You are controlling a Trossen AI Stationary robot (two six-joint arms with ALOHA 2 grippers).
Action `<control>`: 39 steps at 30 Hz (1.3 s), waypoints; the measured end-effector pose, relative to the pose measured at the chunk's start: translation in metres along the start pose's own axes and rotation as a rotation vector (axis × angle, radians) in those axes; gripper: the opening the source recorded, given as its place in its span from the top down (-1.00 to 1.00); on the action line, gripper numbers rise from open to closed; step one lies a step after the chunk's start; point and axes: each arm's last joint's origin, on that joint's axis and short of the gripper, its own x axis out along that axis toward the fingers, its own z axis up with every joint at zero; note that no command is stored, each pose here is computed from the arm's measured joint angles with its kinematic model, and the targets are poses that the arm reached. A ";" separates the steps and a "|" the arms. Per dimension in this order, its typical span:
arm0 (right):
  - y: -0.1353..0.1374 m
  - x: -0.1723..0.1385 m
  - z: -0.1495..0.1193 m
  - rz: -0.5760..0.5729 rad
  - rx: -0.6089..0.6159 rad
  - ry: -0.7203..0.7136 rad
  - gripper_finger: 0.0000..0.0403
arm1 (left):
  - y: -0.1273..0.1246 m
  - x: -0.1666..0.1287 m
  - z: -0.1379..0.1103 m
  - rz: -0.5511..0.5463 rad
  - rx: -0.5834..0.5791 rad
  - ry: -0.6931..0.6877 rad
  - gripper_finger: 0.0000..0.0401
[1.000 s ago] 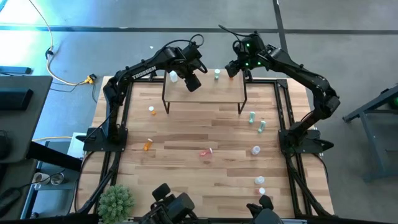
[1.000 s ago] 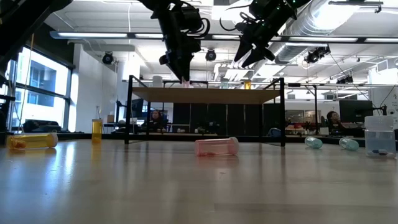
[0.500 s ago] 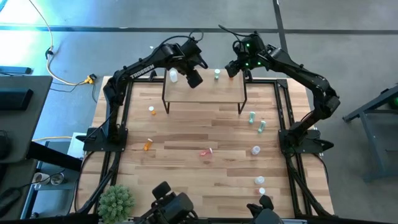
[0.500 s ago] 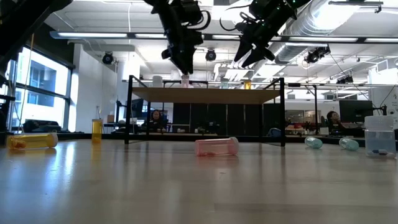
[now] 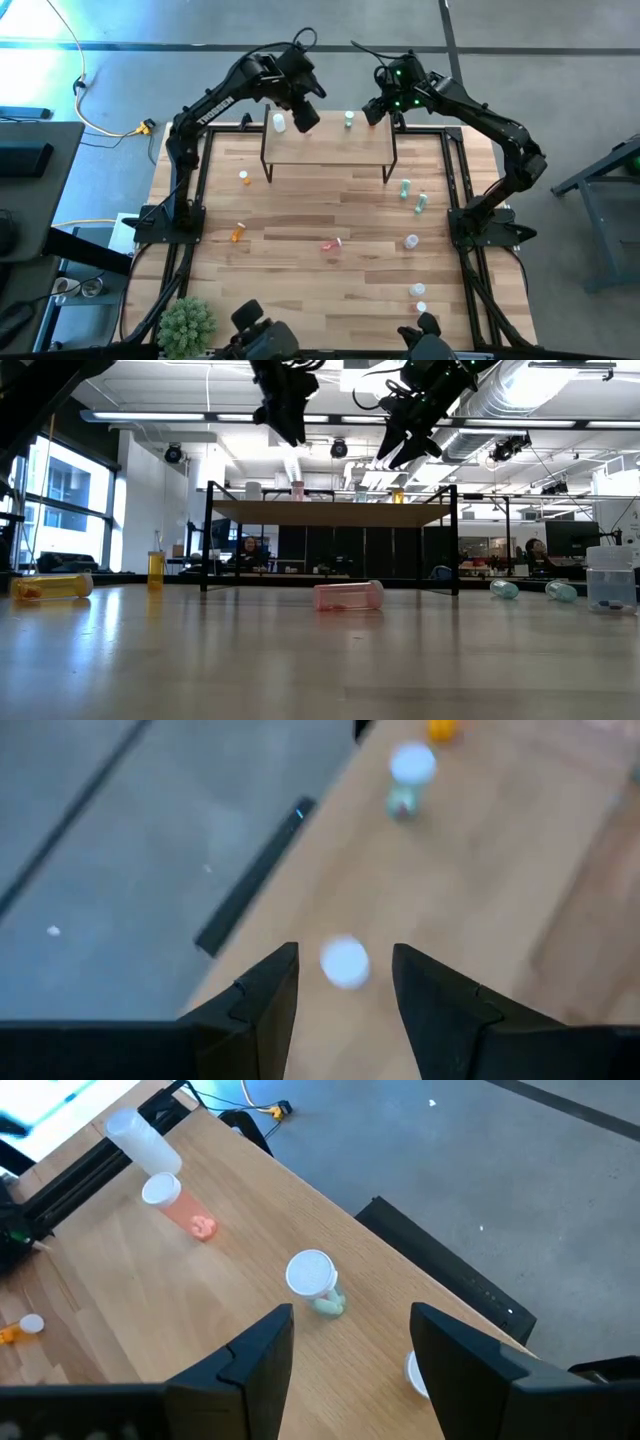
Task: Pick and place medicine bottles onto shelf by color
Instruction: Put the top pink pill bottle on the shelf
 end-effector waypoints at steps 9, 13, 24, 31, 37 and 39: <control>0.000 0.000 0.000 0.000 -0.030 0.000 0.04 | -0.025 0.008 -0.022 -0.083 0.025 0.191 0.23; 0.000 0.000 0.000 0.000 -0.030 0.000 0.04 | -0.043 0.021 -0.026 -0.101 0.060 0.215 0.23; 0.000 0.000 0.000 0.000 -0.056 0.000 0.04 | -0.056 0.031 -0.051 -0.104 0.021 0.234 0.23; 0.000 0.000 0.000 0.000 -0.057 0.000 0.04 | -0.061 0.025 -0.078 -0.127 -0.037 0.057 0.23; 0.000 0.000 0.000 0.000 -0.057 0.000 0.04 | -0.063 0.032 -0.093 -0.140 -0.067 -0.155 0.23; 0.000 0.000 0.000 0.000 -0.066 0.000 0.04 | -0.064 0.041 -0.098 -0.119 -0.079 -0.188 0.23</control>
